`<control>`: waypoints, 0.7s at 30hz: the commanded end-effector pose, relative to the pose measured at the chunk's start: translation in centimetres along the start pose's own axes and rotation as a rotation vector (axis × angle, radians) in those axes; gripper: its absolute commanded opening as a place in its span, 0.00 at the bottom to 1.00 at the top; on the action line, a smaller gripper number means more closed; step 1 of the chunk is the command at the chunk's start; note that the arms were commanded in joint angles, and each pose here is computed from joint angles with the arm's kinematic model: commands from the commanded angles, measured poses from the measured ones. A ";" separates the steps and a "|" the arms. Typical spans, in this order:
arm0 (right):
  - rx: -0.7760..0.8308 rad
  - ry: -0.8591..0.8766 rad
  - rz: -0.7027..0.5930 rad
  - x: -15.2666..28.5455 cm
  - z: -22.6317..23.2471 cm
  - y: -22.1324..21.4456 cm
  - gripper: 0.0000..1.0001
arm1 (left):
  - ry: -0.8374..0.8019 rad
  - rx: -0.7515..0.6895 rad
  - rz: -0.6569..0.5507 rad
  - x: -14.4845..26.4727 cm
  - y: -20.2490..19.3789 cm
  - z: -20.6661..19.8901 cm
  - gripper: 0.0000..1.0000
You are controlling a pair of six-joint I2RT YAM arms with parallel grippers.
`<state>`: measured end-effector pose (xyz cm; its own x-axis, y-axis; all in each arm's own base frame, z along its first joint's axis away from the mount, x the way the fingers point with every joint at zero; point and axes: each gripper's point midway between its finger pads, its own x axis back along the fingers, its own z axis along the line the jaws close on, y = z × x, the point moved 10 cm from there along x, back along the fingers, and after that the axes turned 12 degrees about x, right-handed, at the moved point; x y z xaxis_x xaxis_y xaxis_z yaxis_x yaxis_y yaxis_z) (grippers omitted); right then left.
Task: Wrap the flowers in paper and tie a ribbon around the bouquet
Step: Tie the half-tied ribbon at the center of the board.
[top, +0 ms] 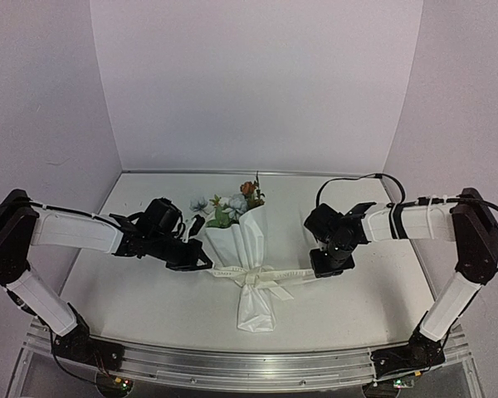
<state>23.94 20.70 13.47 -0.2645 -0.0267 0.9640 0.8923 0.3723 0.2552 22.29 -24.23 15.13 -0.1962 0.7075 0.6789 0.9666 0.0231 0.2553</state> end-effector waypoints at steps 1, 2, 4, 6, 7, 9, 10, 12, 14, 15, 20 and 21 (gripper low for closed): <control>0.046 -0.080 -0.055 1.1 -0.6 -0.7 0.00 | 0.039 0.040 -0.037 1.1 -0.1 1.0 0.00; 0.048 -0.097 -0.052 1.0 -0.7 -0.9 0.00 | 0.040 0.045 -0.039 1.2 -0.2 1.1 0.00; 0.052 -0.144 -0.043 0.9 -1.1 -1.3 0.00 | 0.050 0.060 -0.038 1.2 -0.4 1.6 0.00; 0.058 -0.179 -0.031 0.8 -1.4 -1.5 0.00 | 0.058 0.073 -0.042 1.3 -0.6 1.9 0.00; 0.059 -0.189 -0.028 0.8 -1.4 -1.5 0.00 | 0.061 0.078 -0.043 1.3 -0.6 2.1 0.00; 0.058 -0.207 -0.028 0.8 -1.5 -1.7 0.00 | 0.063 0.086 -0.049 1.4 -0.6 2.2 0.00; 0.057 -0.208 -0.028 0.8 -1.5 -1.7 0.00 | 0.062 0.087 -0.051 1.4 -0.5 2.2 0.00; 0.057 -0.211 -0.030 0.9 -1.6 -1.7 0.00 | 0.069 0.094 -0.060 1.5 -0.4 2.4 0.00; 0.059 -0.205 -0.028 0.9 -1.5 -1.7 0.00 | 0.069 0.105 -0.069 1.6 -0.2 2.7 0.00; 0.060 -0.188 -0.028 0.9 -1.4 -1.7 0.00 | 0.063 0.106 -0.071 1.7 -0.1 2.7 0.00; 0.066 -0.147 -0.039 1.1 -0.8 -1.3 0.00 | 0.051 0.090 -0.073 1.7 0.5 2.4 0.00; 0.071 -0.153 -0.044 1.2 -0.7 -1.4 0.00 | 0.063 0.093 -0.081 1.7 0.6 2.5 0.00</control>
<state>22.88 19.34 13.15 -0.3284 0.1064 0.9385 0.8699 0.4213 0.2566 22.37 -21.33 13.70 -0.2430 0.6523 0.7179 0.9691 0.1307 0.2093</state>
